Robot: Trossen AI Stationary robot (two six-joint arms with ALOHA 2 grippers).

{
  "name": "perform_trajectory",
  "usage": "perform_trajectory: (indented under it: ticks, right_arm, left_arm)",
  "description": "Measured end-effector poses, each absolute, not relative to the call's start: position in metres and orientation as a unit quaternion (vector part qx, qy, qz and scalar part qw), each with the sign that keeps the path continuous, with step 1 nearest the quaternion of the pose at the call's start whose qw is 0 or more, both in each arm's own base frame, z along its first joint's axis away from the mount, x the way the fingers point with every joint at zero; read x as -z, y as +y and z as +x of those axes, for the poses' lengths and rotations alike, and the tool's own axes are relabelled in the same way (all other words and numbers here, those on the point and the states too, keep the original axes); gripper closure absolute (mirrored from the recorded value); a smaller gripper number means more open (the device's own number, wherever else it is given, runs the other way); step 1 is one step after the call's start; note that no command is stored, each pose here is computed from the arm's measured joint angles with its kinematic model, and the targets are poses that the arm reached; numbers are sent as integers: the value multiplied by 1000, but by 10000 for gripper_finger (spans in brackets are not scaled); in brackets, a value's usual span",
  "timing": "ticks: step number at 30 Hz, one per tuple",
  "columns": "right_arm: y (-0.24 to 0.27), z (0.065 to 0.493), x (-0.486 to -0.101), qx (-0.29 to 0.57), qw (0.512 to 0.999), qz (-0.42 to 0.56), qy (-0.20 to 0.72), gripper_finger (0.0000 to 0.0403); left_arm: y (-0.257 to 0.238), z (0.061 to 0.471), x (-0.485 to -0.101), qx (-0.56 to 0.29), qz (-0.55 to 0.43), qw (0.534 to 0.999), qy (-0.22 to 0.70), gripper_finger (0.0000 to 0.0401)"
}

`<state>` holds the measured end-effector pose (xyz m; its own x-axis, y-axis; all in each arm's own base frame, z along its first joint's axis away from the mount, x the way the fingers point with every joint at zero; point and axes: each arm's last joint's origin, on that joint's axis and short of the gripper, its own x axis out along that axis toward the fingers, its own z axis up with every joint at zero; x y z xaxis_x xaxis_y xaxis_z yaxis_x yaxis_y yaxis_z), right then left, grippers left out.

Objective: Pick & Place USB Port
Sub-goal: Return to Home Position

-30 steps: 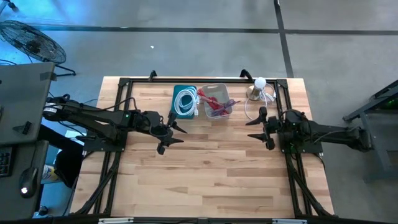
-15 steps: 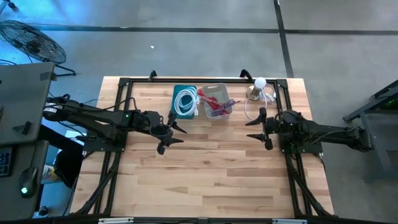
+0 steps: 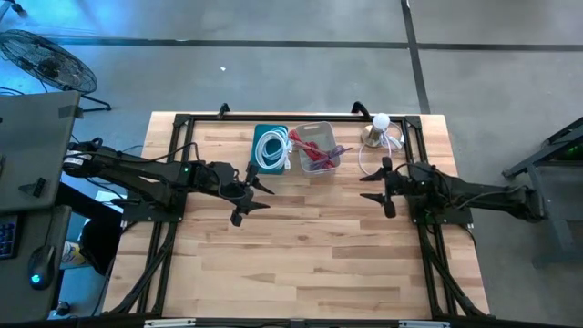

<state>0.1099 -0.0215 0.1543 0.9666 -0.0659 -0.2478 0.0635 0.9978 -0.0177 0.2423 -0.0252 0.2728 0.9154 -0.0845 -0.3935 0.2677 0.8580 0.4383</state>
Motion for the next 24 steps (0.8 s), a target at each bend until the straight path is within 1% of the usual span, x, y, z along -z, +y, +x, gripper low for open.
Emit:
perform_trajectory:
  ticks: [5,11,17,20,22,24]
  right_arm:
    - [-22,111,-145,39,992,-10,122,171]
    - [-22,113,-146,29,992,-14,120,171]
    - [-23,113,-144,41,991,-15,127,176]
    - [-23,113,-144,49,990,-17,128,203]
    - [-23,113,-144,42,991,-20,128,236]
    - [-23,113,-144,37,991,-25,129,282]
  left_arm:
    - [-25,242,-273,93,249,946,183,219]
    - [-25,242,-273,91,248,947,184,219]
    - [-25,242,-273,90,248,947,184,219]
    - [-25,242,-273,89,249,947,184,219]
    - [-25,242,-273,88,249,947,184,219]
    - [-25,242,-273,88,249,947,184,219]
